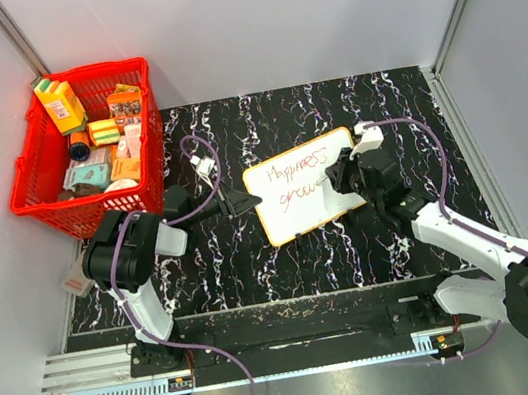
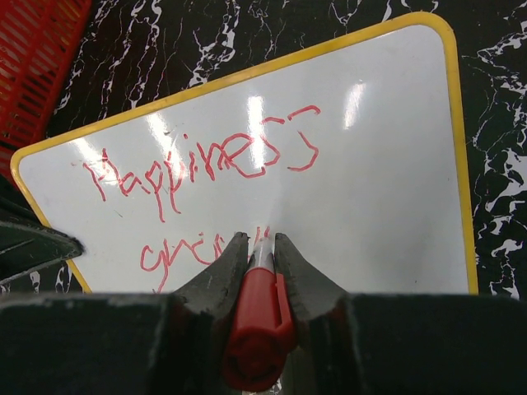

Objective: Write a sentence on the whiteboard

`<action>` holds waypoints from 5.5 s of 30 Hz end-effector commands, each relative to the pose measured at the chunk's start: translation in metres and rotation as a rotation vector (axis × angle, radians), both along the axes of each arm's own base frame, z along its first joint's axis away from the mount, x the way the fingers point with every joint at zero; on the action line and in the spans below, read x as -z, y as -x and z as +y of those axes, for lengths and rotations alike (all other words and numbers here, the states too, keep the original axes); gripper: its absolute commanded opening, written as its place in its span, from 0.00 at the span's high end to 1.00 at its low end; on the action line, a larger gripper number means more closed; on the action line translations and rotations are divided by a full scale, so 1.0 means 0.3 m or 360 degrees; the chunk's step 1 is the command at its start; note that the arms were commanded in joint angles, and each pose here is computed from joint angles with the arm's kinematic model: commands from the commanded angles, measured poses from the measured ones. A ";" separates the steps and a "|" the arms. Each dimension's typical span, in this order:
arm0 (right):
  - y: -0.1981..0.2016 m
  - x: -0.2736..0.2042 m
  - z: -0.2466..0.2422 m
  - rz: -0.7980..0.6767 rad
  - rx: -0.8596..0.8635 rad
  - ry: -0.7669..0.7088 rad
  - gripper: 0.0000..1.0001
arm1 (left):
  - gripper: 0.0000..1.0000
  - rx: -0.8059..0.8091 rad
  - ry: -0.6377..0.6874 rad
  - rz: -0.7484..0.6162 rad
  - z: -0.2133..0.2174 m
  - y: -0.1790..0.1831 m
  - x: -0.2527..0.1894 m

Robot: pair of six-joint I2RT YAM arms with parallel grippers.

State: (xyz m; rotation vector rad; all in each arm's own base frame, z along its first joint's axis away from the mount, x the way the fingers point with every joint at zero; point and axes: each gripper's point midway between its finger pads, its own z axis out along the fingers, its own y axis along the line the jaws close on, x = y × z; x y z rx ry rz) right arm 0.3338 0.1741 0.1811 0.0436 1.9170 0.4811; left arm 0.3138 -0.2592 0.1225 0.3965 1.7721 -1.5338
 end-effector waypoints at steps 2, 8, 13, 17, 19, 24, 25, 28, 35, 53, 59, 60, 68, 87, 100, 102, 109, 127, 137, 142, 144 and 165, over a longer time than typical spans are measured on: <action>0.020 0.025 0.005 0.0024 -0.0023 -0.0011 1.00 | 1.00 0.0044 0.0049 -0.0281 -0.014 0.006 -0.097; 0.033 0.045 -0.012 0.0042 -0.0002 0.0007 1.00 | 1.00 0.0041 0.0049 -0.0284 -0.013 0.005 -0.099; 0.034 0.054 -0.023 0.0054 0.0020 0.0026 1.00 | 1.00 0.0043 0.0049 -0.0286 -0.014 0.006 -0.099; 0.040 0.051 -0.025 0.0055 0.0018 0.0025 1.00 | 1.00 0.0044 0.0047 -0.0281 -0.014 0.007 -0.096; 0.044 0.047 -0.025 0.0051 0.0010 0.0023 1.00 | 1.00 0.0041 0.0048 -0.0284 -0.013 0.005 -0.098; 0.052 0.054 -0.024 0.0064 -0.0004 0.0026 1.00 | 1.00 0.0043 0.0048 -0.0284 -0.014 0.006 -0.098; 0.055 0.052 -0.023 0.0062 -0.0009 0.0024 1.00 | 1.00 0.0041 0.0047 -0.0281 -0.013 0.005 -0.096; 0.059 0.050 -0.015 0.0066 -0.0027 0.0010 1.00 | 1.00 0.0044 0.0048 -0.0284 -0.013 0.005 -0.098; 0.057 0.039 0.022 0.0060 -0.0082 -0.0078 1.00 | 1.00 0.0046 0.0047 -0.0281 -0.013 0.006 -0.097; 0.065 -0.182 -0.050 -0.0240 0.0048 -0.0176 1.00 | 1.00 0.0046 0.0048 -0.0286 -0.016 0.008 -0.098; 0.009 -0.189 -0.071 -0.0232 0.0122 -0.0103 1.00 | 1.00 0.0046 0.0047 -0.0286 -0.014 0.008 -0.097; 0.001 -0.182 -0.069 -0.0222 0.0125 -0.0088 1.00 | 1.00 0.0048 0.0049 -0.0290 -0.015 0.010 -0.100; -0.034 -0.207 -0.085 -0.0253 0.0186 -0.0041 1.00 | 1.00 0.0043 0.0048 -0.0283 -0.014 0.007 -0.097; -0.054 -0.078 -0.084 -0.0121 0.0210 0.0029 1.00 | 1.00 0.0041 0.0047 -0.0286 -0.013 0.008 -0.098; -0.008 0.027 -0.084 0.0015 0.0164 0.0068 1.00 | 1.00 0.0043 0.0047 -0.0283 -0.014 0.007 -0.096; -0.001 0.046 -0.085 0.0037 0.0156 0.0072 1.00 | 1.00 0.0043 0.0047 -0.0283 -0.014 0.007 -0.096; 0.026 0.084 -0.078 0.0091 0.0118 0.0075 1.00 | 1.00 0.0046 0.0047 -0.0288 -0.015 0.009 -0.098; -0.038 -0.044 -0.073 -0.0057 0.0178 0.0033 1.00 | 1.00 0.0046 0.0045 -0.0286 -0.015 0.009 -0.096; -0.048 -0.070 -0.090 -0.0096 0.0224 0.0040 1.00 | 1.00 0.0046 0.0045 -0.0286 -0.015 0.009 -0.096; -0.051 -0.085 -0.106 -0.0121 0.0260 0.0044 1.00 | 1.00 0.0048 0.0045 -0.0286 -0.017 0.010 -0.096; -0.051 -0.088 -0.111 -0.0127 0.0272 0.0045 1.00 | 1.00 0.0046 0.0044 -0.0288 -0.017 0.009 -0.096; -0.001 0.044 -0.098 0.0041 0.0192 0.0082 1.00 | 1.00 0.0046 0.0045 -0.0290 -0.017 0.009 -0.098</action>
